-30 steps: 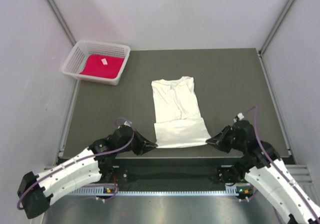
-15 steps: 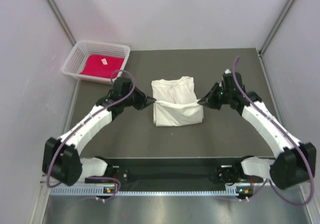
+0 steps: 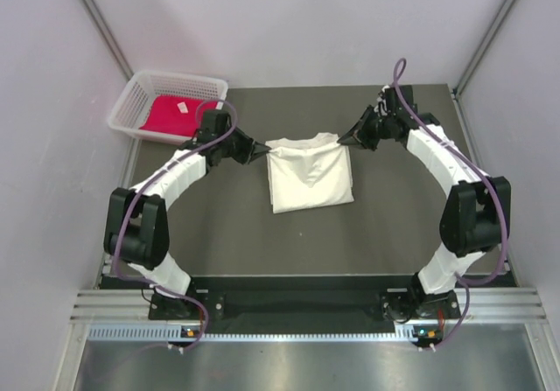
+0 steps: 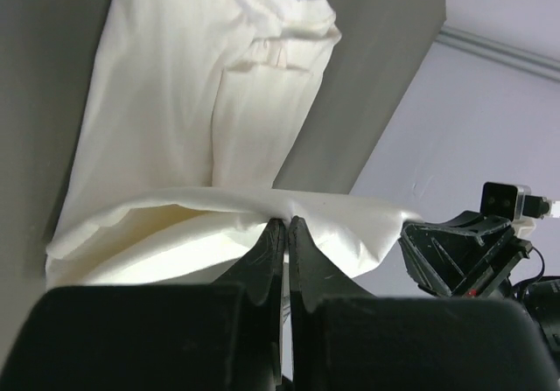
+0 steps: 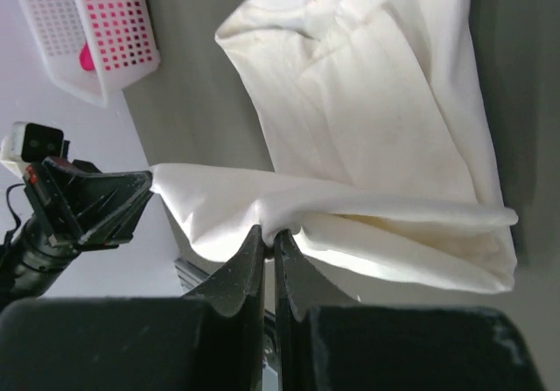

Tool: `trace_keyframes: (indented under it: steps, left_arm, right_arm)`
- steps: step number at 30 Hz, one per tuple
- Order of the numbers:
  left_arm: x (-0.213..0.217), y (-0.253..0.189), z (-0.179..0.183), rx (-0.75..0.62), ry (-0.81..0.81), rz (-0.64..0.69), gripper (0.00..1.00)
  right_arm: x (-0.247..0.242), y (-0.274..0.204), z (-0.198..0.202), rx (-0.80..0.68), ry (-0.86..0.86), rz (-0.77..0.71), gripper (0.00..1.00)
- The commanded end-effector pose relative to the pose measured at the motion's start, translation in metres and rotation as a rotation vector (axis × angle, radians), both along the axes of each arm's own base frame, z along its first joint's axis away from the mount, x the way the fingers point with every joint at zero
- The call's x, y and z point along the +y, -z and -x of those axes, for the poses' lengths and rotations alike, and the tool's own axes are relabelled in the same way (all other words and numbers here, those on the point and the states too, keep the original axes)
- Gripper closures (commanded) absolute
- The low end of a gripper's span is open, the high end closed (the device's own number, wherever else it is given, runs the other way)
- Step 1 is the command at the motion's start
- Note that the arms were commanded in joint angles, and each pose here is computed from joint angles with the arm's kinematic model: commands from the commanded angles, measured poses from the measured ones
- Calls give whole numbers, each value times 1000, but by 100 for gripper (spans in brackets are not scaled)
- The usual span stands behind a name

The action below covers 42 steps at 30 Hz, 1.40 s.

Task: Fold and stack the t-shirts
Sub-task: Fold the tshirt

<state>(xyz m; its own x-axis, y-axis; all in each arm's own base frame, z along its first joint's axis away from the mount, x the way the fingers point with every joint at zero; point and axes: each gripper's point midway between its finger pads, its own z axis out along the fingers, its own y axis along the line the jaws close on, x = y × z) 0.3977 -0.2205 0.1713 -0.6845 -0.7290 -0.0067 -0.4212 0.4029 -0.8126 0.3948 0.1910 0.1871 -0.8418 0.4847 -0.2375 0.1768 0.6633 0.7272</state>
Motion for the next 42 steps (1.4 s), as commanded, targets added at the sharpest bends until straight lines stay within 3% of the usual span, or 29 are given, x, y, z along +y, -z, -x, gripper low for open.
trace_keyframes:
  steps: [1,12,35,42]
  left_arm:
    - [4,-23,-30,-91,-15,41,100]
    - [9,-9,-71,-67,-43,73,100]
    - [27,43,-117,10,-111,66,100]
    - [37,63,-132,32,-137,36,97]
  right_arm:
    - [3,-31,-26,-95,-25,-48,100]
    - [4,-4,-67,-37,-31,-84,100]
    - [1,46,-131,39,-22,-163,97]
    - [-1,69,-157,30,2,-219,91]
